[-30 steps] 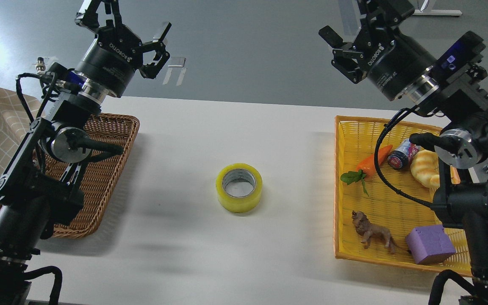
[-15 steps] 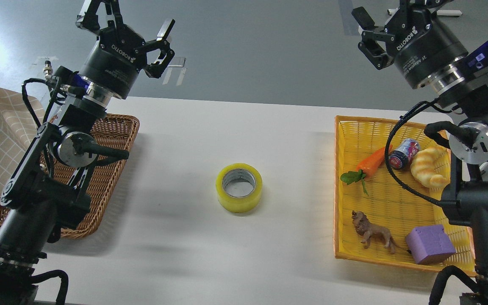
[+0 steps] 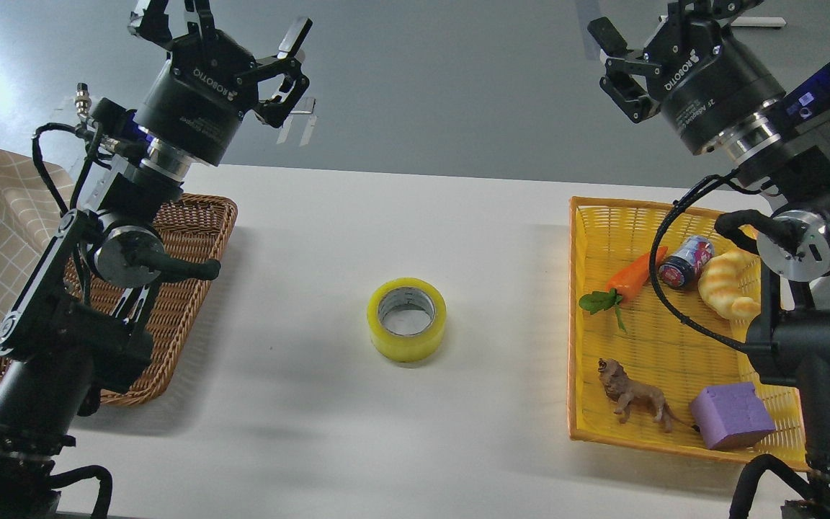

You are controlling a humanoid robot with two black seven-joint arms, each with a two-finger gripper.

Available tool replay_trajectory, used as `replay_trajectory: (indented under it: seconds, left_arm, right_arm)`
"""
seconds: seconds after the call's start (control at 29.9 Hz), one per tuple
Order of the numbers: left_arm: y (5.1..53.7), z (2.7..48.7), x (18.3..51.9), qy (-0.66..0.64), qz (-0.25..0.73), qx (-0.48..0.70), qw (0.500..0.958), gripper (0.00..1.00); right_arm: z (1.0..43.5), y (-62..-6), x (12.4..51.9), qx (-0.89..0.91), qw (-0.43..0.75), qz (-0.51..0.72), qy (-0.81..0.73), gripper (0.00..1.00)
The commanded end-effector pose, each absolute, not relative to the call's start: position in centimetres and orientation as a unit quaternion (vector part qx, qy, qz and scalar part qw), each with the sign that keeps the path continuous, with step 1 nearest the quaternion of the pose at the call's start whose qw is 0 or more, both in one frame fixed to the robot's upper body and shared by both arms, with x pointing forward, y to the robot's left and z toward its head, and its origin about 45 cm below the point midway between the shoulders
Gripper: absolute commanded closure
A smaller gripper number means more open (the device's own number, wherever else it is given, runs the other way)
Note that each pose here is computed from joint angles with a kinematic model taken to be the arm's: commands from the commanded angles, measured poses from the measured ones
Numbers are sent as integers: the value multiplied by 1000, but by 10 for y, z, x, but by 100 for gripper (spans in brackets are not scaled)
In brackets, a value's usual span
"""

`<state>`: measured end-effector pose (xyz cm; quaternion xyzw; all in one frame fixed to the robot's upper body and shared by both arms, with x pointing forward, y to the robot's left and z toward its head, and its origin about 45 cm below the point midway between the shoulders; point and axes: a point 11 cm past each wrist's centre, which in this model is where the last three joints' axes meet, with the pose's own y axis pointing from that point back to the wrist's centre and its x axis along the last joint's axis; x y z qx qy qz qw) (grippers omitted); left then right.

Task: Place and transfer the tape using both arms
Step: 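Reach the left gripper toward the tape roll on the table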

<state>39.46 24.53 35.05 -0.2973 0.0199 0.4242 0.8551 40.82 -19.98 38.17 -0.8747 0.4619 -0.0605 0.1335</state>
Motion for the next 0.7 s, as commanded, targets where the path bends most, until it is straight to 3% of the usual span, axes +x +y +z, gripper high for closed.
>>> replay_trajectory:
  seconds: [0.0,0.3,0.43,0.53,0.64,0.67]
  left_arm:
    - [242,342,394,-46,446,-246,859,2]
    - [203,319,400,-287,507,-32,812,2]
    - [196,303,389,-370,454,72,807,2]
    - [196,287,384,-459,407,168,771,2]
    - [213,256,375,-558,339,286,702,2]
    - [218,243,367,-549,336,298,705,2]
  right_arm:
    - [377,-196,406,-878,128,-58,457,0]
    - [407,-187,389,-881,151,-100,438,0]
    - [414,-186,388,-880,156,-106,437,0]
    - [413,-187,388,-879,156,-106,438,0]
    - [413,-187,388,-879,158,-102,437,0]
    - [414,-187,388,-880,161,-101,436,0]
